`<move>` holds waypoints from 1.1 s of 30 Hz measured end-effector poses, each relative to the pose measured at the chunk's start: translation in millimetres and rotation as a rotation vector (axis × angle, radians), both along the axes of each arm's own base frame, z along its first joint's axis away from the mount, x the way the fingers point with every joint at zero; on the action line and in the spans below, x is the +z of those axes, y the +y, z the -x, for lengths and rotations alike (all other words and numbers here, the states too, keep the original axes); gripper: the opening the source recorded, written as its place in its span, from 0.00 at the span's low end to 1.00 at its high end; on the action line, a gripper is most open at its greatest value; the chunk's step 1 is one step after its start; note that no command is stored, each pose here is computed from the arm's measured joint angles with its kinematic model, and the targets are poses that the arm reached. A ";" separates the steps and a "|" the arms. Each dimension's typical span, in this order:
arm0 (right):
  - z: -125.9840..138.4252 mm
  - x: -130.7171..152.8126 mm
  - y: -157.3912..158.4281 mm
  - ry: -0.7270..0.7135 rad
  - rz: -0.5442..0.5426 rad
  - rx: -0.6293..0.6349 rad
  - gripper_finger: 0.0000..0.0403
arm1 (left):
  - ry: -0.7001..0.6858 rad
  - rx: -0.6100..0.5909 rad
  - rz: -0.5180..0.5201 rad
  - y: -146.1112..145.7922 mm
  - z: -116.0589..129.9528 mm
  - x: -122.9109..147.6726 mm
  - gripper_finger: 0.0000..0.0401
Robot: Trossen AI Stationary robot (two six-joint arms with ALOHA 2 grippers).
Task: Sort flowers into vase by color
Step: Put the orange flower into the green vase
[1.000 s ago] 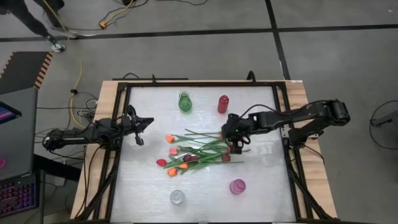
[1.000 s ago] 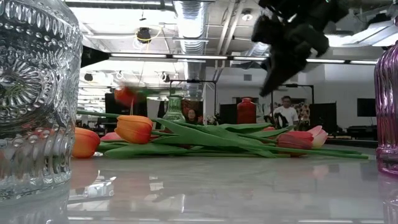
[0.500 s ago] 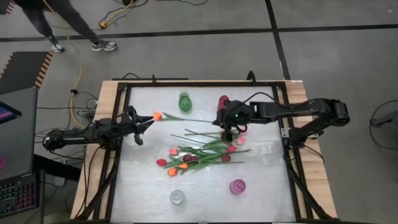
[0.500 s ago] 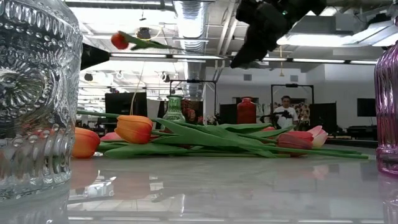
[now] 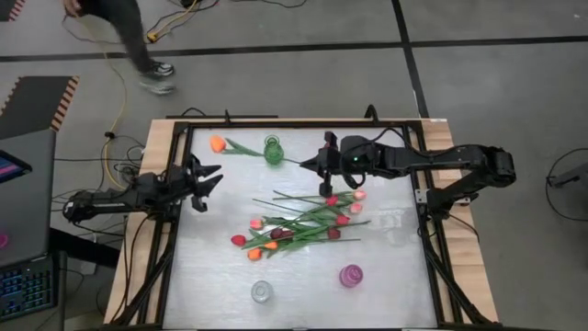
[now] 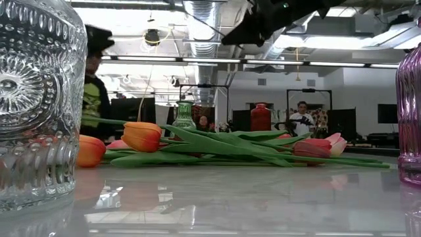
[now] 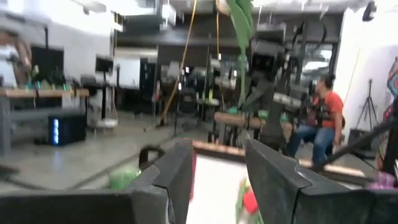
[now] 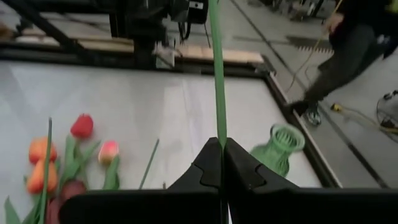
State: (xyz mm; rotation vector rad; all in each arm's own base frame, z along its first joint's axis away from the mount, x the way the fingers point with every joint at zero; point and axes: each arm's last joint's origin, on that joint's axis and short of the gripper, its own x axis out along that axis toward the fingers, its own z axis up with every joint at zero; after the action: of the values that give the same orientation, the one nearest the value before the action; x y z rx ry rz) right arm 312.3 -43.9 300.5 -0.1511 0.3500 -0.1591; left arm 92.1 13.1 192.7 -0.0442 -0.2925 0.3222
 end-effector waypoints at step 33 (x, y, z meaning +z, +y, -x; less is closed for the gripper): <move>-38.3 -23.7 -3.9 -0.148 0.064 0.018 0.07 | -0.034 0.058 -0.211 5.7 -100.9 71.5 0.34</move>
State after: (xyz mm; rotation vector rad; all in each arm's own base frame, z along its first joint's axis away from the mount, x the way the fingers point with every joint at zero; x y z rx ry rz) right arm 350.6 -47.7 276.8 -0.2045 0.1966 -0.1626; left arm 193.0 18.8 264.2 0.1672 -0.3604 0.3464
